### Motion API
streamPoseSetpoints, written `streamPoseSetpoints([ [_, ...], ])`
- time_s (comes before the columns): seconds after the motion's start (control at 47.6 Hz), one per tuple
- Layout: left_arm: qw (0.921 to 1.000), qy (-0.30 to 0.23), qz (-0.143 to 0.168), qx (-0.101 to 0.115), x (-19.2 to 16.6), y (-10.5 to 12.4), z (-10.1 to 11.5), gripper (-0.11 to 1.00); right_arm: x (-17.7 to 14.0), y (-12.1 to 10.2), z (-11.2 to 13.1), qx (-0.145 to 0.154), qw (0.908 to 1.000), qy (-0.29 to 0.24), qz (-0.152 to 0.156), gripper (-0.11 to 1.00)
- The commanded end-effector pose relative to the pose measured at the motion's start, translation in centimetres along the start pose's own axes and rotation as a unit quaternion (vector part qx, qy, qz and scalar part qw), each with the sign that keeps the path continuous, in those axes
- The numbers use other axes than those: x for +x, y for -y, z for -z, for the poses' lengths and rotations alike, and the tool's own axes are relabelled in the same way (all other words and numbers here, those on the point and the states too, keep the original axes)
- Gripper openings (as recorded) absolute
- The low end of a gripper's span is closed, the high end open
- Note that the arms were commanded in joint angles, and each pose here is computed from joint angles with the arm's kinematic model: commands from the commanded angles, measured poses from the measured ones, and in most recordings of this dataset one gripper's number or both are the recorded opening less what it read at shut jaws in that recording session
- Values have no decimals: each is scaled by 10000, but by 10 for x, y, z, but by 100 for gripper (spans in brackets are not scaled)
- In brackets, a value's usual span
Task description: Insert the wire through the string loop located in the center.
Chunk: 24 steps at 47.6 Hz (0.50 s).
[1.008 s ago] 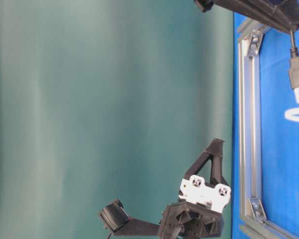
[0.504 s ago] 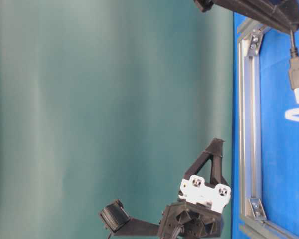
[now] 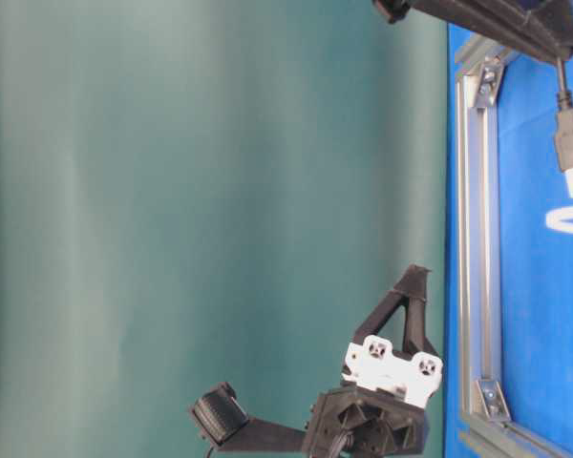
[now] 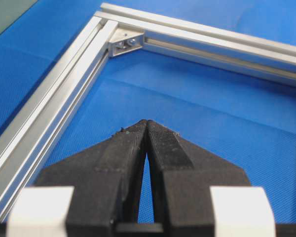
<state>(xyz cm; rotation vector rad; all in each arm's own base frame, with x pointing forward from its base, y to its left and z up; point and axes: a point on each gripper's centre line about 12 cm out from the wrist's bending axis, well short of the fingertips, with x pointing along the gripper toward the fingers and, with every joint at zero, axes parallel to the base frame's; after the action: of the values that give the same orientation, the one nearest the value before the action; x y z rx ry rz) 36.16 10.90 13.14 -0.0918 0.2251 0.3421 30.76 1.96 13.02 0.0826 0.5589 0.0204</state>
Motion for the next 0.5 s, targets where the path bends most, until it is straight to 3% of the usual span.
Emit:
streamPoseSetpoints([
  [0.0,9997,259,32,7,-2,2,-16,0,0,0,-6,13,9999,115,-2,-2],
  [0.483,9997,259,40,9,-2,2,-16,0,1,-1,-7,-6,9999,122,-11,-2],
])
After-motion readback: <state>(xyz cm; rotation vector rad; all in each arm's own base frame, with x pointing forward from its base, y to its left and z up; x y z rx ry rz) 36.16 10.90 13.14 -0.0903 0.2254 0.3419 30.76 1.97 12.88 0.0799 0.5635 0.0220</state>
